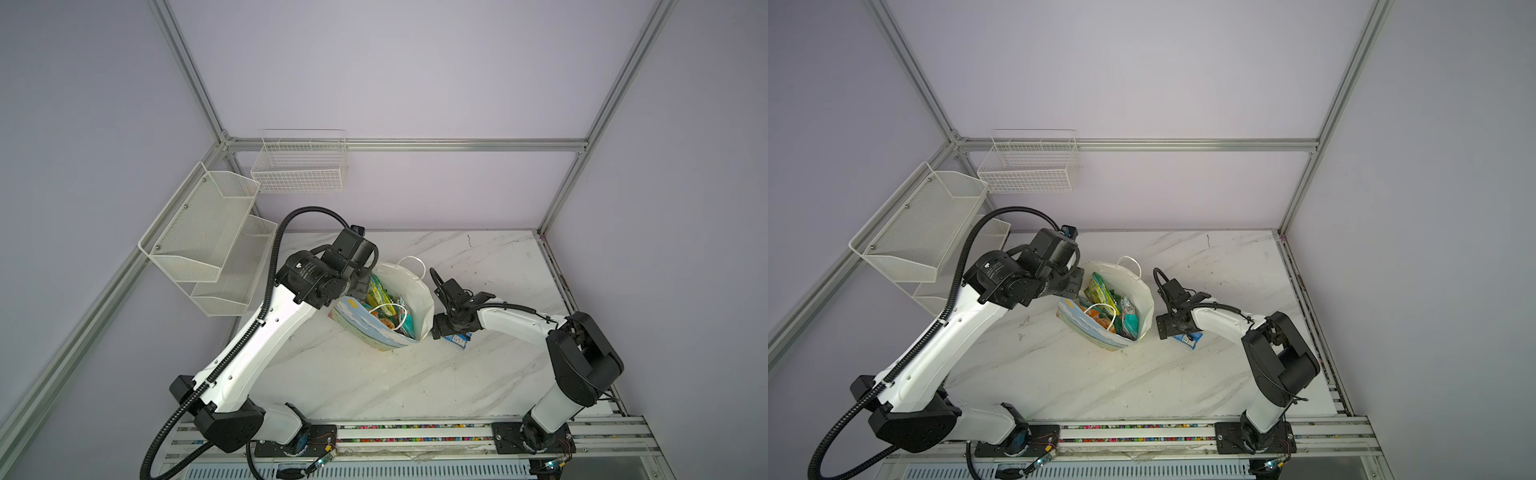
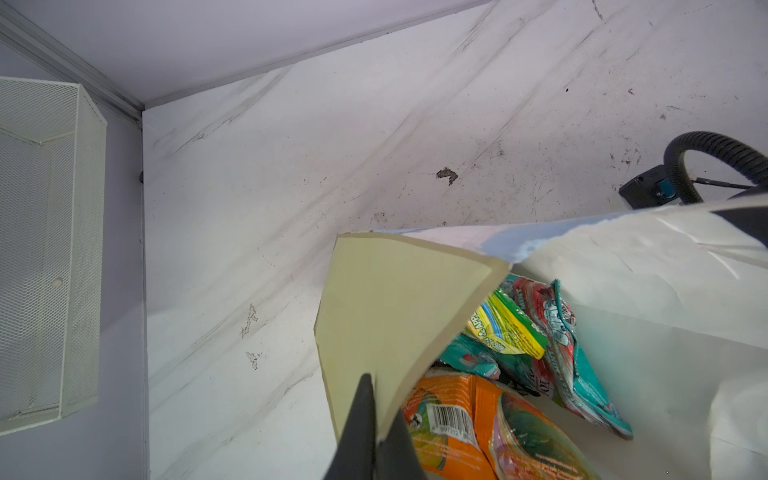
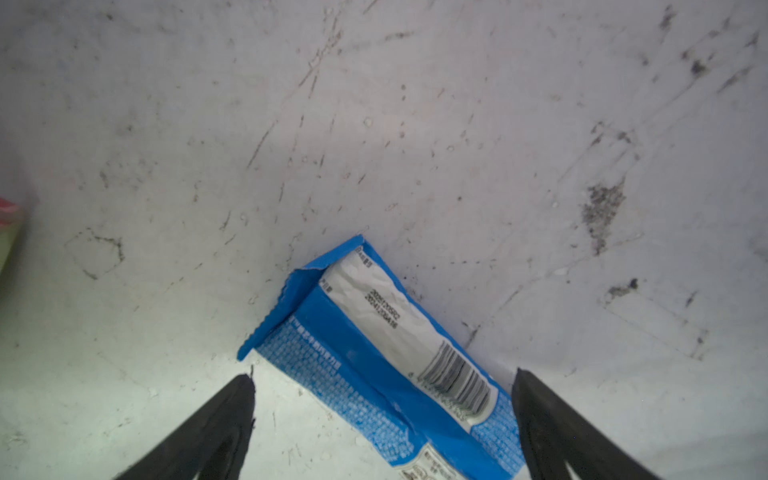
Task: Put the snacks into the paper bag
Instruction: 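Lower the open right gripper over the blue bar on the table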
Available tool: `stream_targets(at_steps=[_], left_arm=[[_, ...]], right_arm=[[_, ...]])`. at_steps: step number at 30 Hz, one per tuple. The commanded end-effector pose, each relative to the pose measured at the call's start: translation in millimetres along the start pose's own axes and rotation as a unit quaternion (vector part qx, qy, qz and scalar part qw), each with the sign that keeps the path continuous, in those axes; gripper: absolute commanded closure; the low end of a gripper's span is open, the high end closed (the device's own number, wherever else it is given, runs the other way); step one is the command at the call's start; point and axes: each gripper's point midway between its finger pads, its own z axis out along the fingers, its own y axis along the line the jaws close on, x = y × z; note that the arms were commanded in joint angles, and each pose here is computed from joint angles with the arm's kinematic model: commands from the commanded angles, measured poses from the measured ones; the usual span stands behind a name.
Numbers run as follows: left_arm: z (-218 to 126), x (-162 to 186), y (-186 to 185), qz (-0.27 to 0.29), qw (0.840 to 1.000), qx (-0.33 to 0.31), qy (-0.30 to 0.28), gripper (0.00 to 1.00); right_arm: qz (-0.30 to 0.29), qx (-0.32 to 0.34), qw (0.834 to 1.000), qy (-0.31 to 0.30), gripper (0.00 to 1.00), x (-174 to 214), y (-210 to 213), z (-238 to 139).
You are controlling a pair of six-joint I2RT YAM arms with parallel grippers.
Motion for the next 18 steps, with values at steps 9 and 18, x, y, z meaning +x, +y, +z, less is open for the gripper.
stream_targets(at_steps=[9, 18], left_arm=[[-16, -15, 8, -0.021, 0.999, -0.002, -0.048, 1.00], [-14, -15, 7, -0.020, 0.999, -0.003, -0.048, 1.00]], right_arm=[[0.000, 0.013, 1.000, 0.022, 0.03, 9, -6, 20], [0.014, -0.019, 0.999, 0.022, 0.03, 10, 4, 21]])
